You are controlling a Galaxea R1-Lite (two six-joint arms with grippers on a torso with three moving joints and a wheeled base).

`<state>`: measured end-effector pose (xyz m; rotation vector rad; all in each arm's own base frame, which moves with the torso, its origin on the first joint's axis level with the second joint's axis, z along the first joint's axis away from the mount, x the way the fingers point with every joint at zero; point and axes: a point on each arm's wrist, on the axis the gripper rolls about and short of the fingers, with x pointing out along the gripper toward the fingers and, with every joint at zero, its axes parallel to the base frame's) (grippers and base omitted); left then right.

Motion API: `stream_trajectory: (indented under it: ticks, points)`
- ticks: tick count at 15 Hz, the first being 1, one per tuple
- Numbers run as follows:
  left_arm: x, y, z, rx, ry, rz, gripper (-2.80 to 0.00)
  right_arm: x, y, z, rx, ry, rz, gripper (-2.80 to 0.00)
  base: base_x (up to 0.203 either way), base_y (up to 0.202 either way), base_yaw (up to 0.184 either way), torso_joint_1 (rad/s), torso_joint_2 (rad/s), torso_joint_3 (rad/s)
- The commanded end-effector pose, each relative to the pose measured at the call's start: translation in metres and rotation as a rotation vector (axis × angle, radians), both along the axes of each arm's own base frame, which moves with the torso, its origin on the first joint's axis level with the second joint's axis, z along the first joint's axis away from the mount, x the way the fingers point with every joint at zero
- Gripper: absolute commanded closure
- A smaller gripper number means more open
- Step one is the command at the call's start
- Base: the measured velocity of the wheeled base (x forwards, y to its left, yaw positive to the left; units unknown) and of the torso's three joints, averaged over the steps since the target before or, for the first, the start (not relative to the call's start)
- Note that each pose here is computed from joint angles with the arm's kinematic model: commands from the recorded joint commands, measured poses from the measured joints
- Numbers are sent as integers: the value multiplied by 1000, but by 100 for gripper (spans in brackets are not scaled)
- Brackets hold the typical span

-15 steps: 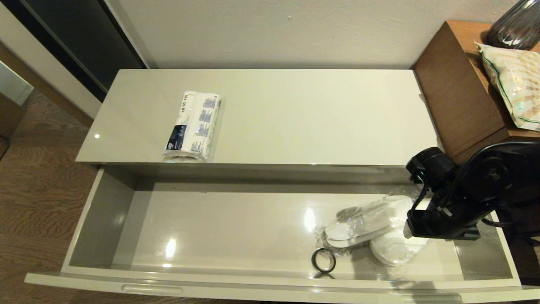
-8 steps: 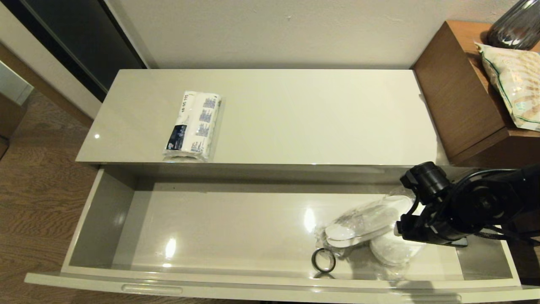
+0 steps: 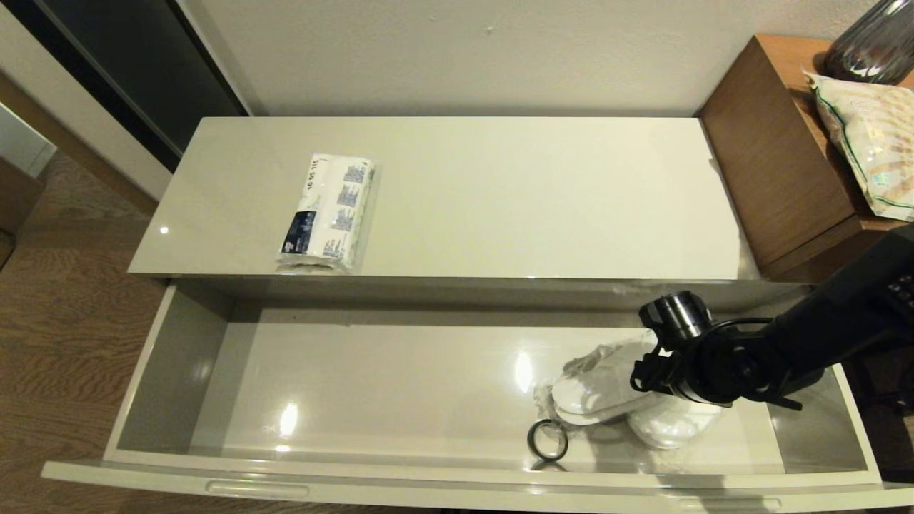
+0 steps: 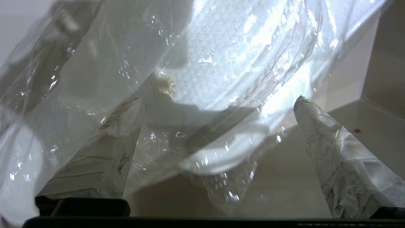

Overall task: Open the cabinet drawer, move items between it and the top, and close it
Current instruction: Take out the disposable slippers from the drawer

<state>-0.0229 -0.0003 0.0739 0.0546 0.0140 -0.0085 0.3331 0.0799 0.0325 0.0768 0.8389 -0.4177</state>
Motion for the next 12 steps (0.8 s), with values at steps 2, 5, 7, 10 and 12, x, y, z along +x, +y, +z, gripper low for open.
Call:
stream_trajectory:
  ticks: [2,5,7,10,12]
  points:
    - [0,0,0,1,1,0,0,14,4,-25,-17,-25,-5,-280,0,0,0,0,0,0]
    - [0,0,0,1,1,0,0,14,3,-44,-20,-1,-10,-280,0,0,0,0,0,0]
    - [0,0,0,1,1,0,0,12,3,-44,-24,3,-8,-280,0,0,0,0,0,0]
    - [0,0,0,1,1,0,0,10,2,-40,-26,7,-4,-280,0,0,0,0,0,0]
    - [0,0,0,1,1,0,0,9,1,-40,-39,18,9,0,0,0,0,0,0,0]
